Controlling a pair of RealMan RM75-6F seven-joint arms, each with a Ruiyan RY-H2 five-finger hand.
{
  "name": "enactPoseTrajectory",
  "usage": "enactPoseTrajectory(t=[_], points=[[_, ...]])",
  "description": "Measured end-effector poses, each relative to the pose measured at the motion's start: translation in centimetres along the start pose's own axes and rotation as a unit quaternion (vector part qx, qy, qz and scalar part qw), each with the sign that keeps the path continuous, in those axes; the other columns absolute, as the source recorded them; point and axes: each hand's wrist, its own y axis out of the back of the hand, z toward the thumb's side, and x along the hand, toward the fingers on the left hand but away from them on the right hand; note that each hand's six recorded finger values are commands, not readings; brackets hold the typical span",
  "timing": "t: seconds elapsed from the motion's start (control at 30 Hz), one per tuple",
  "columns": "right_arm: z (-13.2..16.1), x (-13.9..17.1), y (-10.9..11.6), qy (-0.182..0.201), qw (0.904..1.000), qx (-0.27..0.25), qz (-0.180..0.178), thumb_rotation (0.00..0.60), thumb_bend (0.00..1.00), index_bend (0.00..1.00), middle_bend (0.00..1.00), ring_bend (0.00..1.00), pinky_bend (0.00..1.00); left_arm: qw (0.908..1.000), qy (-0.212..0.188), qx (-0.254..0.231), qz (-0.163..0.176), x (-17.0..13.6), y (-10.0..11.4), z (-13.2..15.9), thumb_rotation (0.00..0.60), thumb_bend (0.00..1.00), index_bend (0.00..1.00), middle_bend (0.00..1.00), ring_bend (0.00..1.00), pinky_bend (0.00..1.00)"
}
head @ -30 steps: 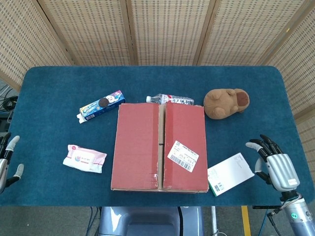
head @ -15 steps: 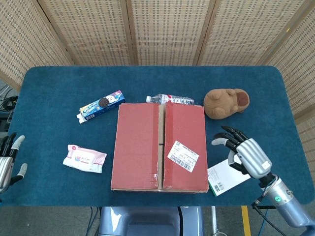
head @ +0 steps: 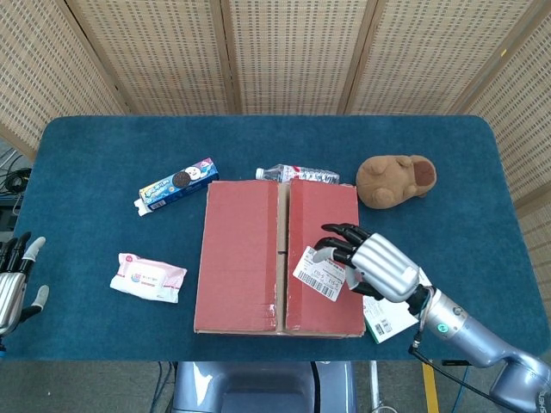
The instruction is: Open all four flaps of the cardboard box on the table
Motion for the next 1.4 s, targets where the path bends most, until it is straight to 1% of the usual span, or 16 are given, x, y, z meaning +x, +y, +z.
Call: enactPoseTrajectory(t=[0.13,0.27,0.43,0.53,0.83,1.2,1.3,1.4], points=[[1.0,-1.4,-0.5,0.022,0.9995,0.015,0.019,0.6,1.0,0.33,0.3,0.14,0.18,1.0,0.002,0.0,-0.001,0.0,0.0,-0.1,0.6,0.43,0.07,0.0,0.0,0.0],[1.7,-2.2,-1.0,0.034,0.9986,0.024,0.033,0.6,1.0,0.33,0.3,0.14,0.18,1.0,0.004,0.0,0.0,0.1,0.0,-0.1,0.6,0.43,0.07,0.0,0.0,0.0],[2.2,-3.2,-1.3,0.04,0.998,0.027,0.04,0.6,1.0,0.33,0.3,0.14,0.18,1.0,0.004,0.0,0.0,0.1,0.0,-0.1,0.6,0.43,0.07,0.0,0.0,0.0],[2.4,-3.6,-1.6,0.044,0.9973,0.041,0.042,0.6,1.0,0.33,0.3,0.14,0.18,1.0,0.004,-0.002,-0.003,0.2,-0.1,-0.1,0.6,0.43,0.07,0.0,0.0,0.0],[2.8,-4.7,-3.3,0.049,0.9941,0.075,0.062,0.6,1.0,0.33,0.3,0.14,0.18,0.9999,0.009,-0.006,-0.006,0.2,-0.2,-0.5,0.6,0.43,0.07,0.0,0.0,0.0],[2.4,-5.4,-4.3,0.045,0.9915,0.096,0.075,0.6,1.0,0.33,0.3,0.14,0.18,0.9997,0.017,-0.014,-0.014,0.1,-0.5,-0.8,0.6,0.43,0.07,0.0,0.0,0.0],[2.2,-5.4,-4.4,0.045,0.9908,0.103,0.076,0.6,1.0,0.34,0.31,0.15,0.18,0.9997,0.015,-0.015,-0.015,0.1,-0.6,-0.8,0.6,0.43,0.07,0.0,0.0,0.0],[2.1,-5.4,-4.5,0.045,0.9903,0.108,0.075,0.6,1.0,0.37,0.35,0.15,0.18,0.9996,0.015,-0.017,-0.015,0.2,-0.5,-0.8,0.6,0.43,0.07,0.0,0.0,0.0]])
